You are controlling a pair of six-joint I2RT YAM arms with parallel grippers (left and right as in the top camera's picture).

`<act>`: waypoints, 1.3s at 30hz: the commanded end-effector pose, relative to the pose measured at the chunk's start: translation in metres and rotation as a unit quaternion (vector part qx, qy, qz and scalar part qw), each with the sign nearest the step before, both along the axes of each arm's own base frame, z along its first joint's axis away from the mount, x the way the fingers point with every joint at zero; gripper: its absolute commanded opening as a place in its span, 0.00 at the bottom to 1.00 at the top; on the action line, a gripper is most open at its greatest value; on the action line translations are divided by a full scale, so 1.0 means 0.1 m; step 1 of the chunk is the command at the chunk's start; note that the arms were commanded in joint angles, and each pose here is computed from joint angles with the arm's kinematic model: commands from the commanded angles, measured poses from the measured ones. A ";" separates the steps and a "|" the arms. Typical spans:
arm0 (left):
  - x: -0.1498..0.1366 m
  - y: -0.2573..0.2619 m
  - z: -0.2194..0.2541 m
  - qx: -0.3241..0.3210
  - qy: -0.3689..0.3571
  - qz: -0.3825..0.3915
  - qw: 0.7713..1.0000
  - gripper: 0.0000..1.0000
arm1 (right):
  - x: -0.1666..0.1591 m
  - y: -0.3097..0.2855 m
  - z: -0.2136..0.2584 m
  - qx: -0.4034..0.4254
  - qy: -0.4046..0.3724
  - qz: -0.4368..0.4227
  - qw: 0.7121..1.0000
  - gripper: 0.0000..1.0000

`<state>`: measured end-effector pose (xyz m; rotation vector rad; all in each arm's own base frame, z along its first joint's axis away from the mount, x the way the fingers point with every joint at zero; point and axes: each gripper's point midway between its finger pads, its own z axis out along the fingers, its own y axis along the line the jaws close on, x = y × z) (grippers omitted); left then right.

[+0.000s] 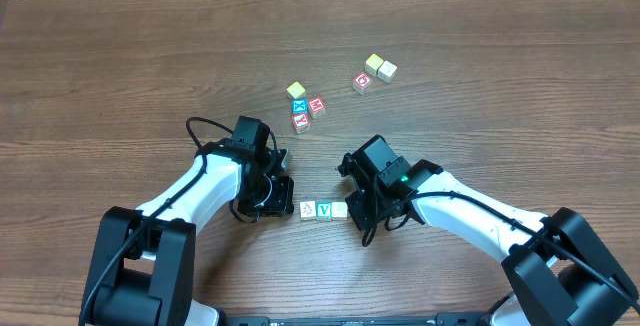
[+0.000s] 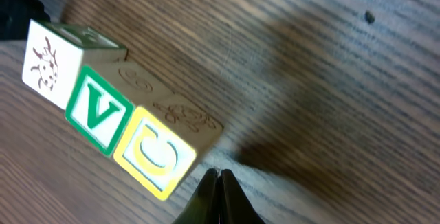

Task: Flip 3 blocks

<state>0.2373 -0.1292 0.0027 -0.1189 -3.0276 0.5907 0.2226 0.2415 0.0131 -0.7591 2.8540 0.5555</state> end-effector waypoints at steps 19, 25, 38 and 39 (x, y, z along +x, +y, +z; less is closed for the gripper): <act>-0.04 -0.19 -0.02 0.000 -0.006 -0.018 1.000 0.04 | -0.04 0.00 -0.15 -0.008 0.024 -0.022 0.999 0.04; -0.04 -0.19 -0.02 -0.001 -0.004 -0.018 1.000 0.04 | -0.05 0.01 -0.14 -0.003 0.034 -0.034 0.999 0.04; -0.05 -0.18 -0.02 0.000 0.000 -0.014 1.000 0.04 | -0.10 0.02 -0.14 0.002 0.123 -0.213 0.969 0.04; -0.05 -0.18 -0.02 0.000 0.000 -0.014 1.000 0.04 | -0.11 0.03 -0.13 0.004 0.128 -0.218 0.967 0.04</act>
